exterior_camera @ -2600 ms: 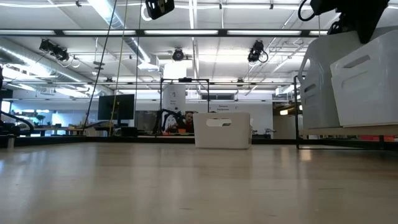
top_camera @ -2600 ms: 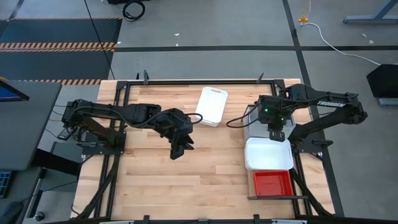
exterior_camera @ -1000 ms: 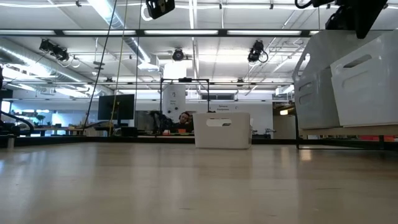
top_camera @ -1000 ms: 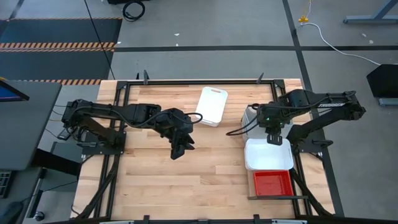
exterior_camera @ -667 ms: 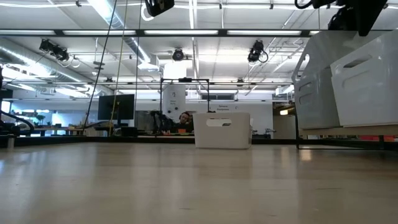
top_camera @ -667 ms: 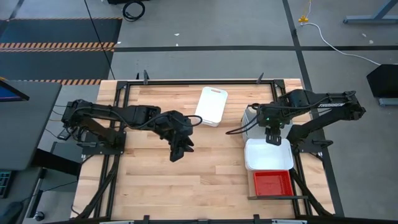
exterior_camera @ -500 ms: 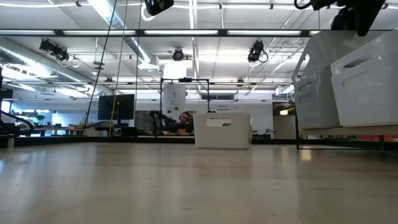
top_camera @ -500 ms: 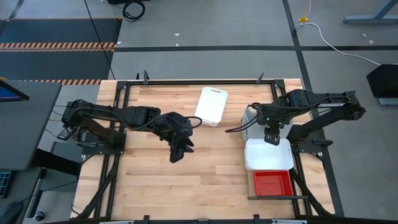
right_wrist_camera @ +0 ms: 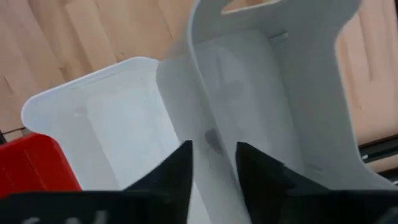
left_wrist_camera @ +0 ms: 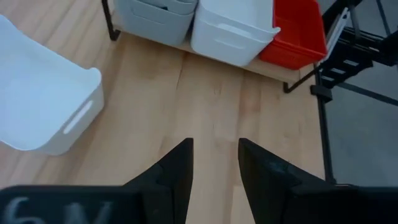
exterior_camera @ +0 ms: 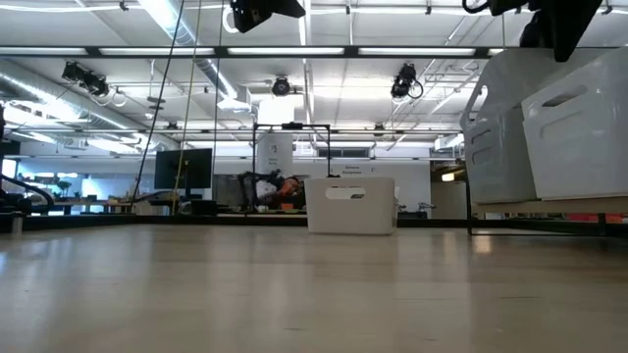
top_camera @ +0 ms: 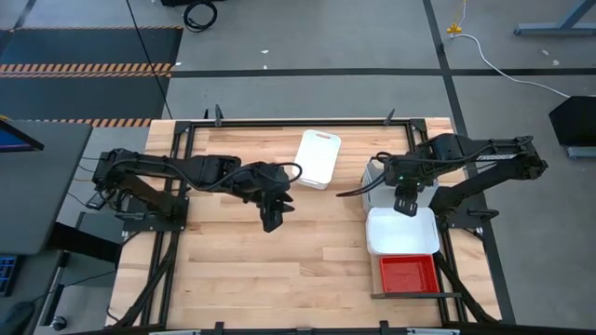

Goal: Stack baskets on shelf by color
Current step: Stack the gray bin on top of the gray bin on the shelf

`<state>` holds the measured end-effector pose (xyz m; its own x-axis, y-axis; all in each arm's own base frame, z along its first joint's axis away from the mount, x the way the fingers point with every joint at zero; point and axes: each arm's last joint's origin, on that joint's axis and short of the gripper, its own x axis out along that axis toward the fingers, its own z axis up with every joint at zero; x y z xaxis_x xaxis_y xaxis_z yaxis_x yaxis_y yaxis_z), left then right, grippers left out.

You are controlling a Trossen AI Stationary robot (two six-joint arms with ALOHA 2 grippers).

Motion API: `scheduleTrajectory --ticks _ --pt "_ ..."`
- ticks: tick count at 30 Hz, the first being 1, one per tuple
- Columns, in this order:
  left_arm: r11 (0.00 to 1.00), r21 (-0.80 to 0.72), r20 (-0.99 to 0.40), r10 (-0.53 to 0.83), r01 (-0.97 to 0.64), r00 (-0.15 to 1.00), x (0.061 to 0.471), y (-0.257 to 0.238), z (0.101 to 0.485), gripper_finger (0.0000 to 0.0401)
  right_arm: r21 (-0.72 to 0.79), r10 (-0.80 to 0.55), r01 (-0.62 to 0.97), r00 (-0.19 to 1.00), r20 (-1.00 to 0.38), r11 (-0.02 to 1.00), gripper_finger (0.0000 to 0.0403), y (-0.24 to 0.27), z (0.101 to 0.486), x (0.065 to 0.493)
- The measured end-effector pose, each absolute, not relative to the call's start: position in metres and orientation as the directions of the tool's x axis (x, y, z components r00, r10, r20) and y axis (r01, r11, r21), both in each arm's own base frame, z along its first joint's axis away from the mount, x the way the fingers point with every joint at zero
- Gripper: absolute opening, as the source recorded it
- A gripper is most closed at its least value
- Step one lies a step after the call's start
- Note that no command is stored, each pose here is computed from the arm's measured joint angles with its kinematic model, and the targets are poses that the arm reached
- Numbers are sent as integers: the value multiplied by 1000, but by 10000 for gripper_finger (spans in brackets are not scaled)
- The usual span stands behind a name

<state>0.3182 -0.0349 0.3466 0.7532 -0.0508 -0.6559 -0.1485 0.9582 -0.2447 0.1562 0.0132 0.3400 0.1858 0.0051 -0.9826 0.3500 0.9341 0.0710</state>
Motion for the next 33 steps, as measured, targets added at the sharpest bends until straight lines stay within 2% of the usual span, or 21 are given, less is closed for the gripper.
scheduleTrajectory --ticks 5,6,15,24,29,33 --pt "957 -252 -647 -56 -144 760 319 -36 347 133 83 27 288 192 -981 954 21 14 340 157" --pt "960 -243 -646 -55 -137 762 319 -36 348 133 86 31 281 193 -981 956 13 14 340 157" --pt "979 -172 -647 -29 -109 762 320 -24 348 133 90 34 288 193 -981 953 7 16 342 156" --pt "975 -176 -622 -5 -134 783 323 -13 350 133 170 120 174 265 -957 970 3 30 366 152" --pt "975 -178 -613 -3 -134 790 323 -12 351 133 65 22 170 242 -970 983 3 29 365 148" --pt "975 -177 -607 -3 -131 795 324 -12 351 133 42 9 154 208 -978 987 3 28 356 149"
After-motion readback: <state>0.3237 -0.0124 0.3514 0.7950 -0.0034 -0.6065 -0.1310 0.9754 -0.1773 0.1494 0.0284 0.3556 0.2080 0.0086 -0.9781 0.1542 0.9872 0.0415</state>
